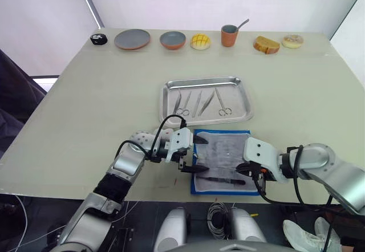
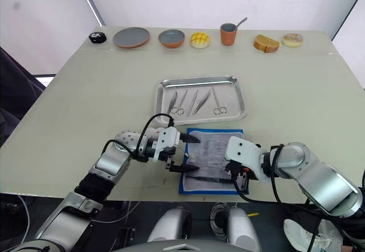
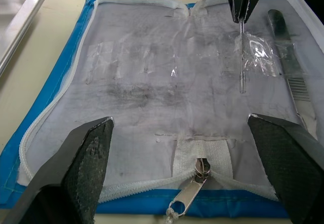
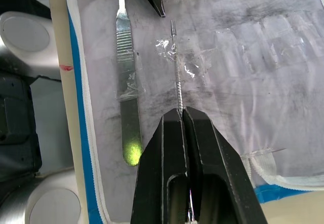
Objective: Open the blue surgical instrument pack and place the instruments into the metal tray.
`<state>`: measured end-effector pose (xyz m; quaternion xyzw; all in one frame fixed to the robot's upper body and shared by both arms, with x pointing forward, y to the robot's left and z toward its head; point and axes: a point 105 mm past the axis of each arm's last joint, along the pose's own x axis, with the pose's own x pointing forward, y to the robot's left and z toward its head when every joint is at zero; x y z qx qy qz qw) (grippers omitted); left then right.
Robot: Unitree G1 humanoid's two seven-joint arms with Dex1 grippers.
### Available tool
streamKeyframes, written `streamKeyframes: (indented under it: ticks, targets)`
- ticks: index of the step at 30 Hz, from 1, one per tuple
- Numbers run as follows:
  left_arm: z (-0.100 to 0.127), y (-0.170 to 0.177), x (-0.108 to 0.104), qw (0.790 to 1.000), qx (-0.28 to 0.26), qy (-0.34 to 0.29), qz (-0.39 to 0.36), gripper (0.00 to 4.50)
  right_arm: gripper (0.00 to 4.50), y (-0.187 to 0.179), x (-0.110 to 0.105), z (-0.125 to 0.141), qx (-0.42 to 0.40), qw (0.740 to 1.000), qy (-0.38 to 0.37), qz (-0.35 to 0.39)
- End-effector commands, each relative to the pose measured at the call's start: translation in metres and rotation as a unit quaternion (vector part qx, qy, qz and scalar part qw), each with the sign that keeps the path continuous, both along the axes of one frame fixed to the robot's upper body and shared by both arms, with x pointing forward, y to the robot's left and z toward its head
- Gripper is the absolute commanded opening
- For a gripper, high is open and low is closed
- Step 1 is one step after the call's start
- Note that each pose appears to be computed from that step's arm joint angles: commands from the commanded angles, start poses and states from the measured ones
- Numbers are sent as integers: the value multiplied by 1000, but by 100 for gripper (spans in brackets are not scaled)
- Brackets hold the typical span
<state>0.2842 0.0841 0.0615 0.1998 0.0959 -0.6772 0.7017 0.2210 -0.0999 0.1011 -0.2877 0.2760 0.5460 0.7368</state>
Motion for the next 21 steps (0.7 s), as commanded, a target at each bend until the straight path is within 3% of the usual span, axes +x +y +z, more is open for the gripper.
streamKeyframes:
  ticks: [1,10,21]
  targets:
    - [-34,15,-6,997,51,54,27,450,4,3,-2,13,-4,999,-22,23]
    - [-35,14,-8,997,50,54,26,450,4,-13,-2,19,-38,998,-30,32]
    - [-33,12,-6,997,48,53,25,450,4,-68,1,31,-97,995,-25,10]
